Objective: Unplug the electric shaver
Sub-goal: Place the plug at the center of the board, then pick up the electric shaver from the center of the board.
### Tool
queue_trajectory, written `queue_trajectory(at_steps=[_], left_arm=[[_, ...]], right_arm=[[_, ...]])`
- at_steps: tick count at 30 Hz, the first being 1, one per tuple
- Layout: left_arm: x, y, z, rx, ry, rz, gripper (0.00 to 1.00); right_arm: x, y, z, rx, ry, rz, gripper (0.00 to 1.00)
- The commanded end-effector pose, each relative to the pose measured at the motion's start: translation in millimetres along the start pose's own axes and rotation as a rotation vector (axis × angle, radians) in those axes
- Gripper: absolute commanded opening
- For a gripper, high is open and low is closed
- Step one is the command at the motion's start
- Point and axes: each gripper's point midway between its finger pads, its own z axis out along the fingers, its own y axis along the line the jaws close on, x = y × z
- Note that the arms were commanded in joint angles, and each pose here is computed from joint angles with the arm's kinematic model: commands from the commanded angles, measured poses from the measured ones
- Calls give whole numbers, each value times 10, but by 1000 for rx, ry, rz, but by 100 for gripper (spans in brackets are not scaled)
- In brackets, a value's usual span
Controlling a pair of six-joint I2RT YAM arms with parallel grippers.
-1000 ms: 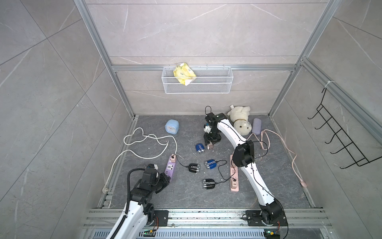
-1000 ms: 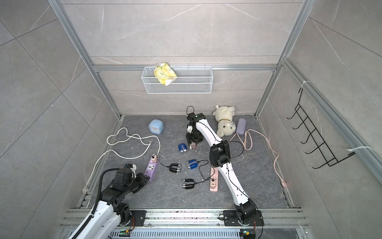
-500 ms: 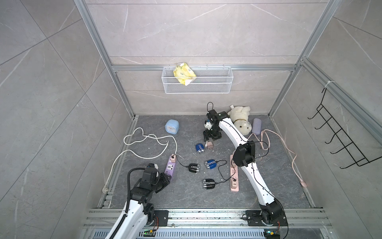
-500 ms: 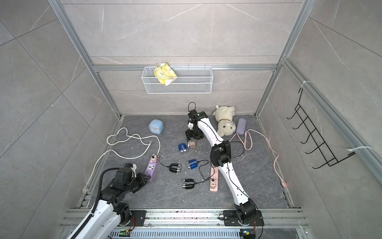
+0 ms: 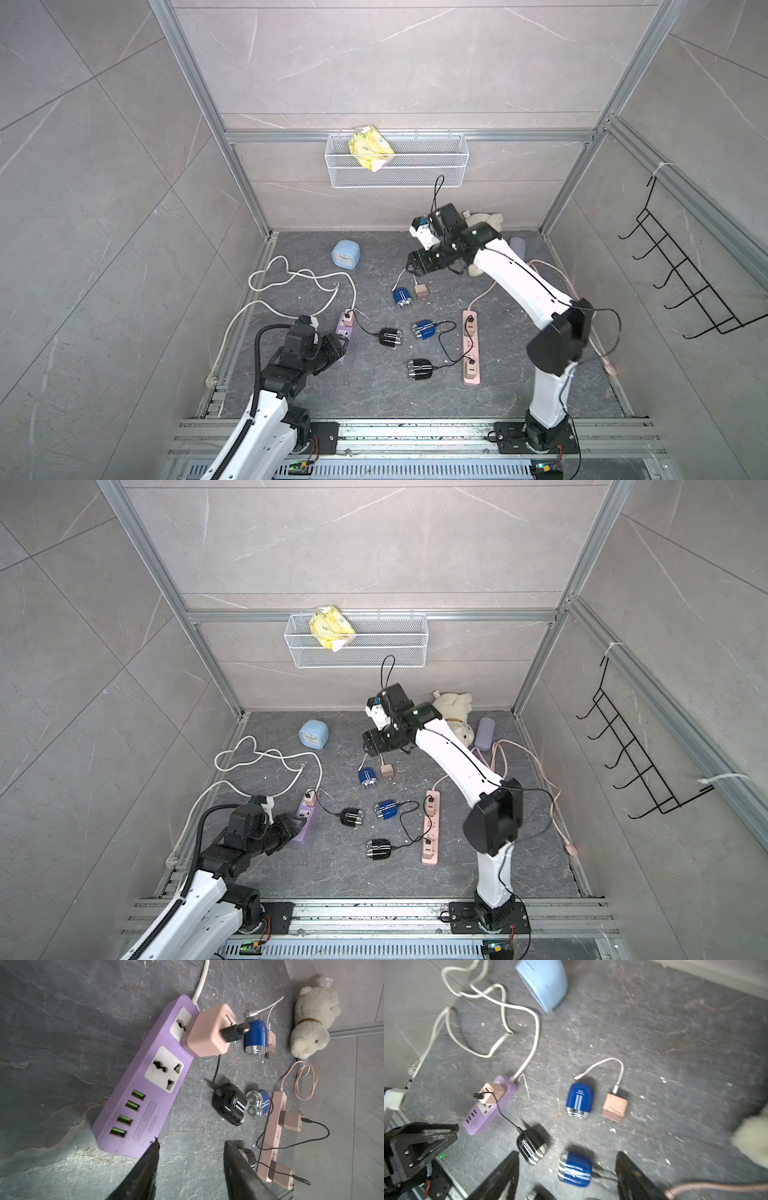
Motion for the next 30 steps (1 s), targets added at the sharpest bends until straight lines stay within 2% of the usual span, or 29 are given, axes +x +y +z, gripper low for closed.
queue_trajectory(at_steps=[1, 6, 10, 14, 18, 30], left_arm=[[-206, -401, -85, 92, -34, 88, 57], [-248, -618, -66, 114, -28, 131, 63], [-231, -716, -23, 103, -15, 168, 66], [-186, -784, 35, 91, 4, 198, 71], [-156, -805, 89, 84, 35, 204, 72], [-118, -668, 44, 59, 11, 180, 80]], right_arm=[[126, 259, 151, -54, -149, -103, 76], [775, 717, 480, -131, -59, -233, 75], [1023, 942, 808, -175, 7, -307, 75], [1103, 1081, 1028, -191, 39, -409, 74], [1145, 1181, 1180, -242, 76, -456, 75], [1334, 1014, 1444, -181, 134, -532, 76]])
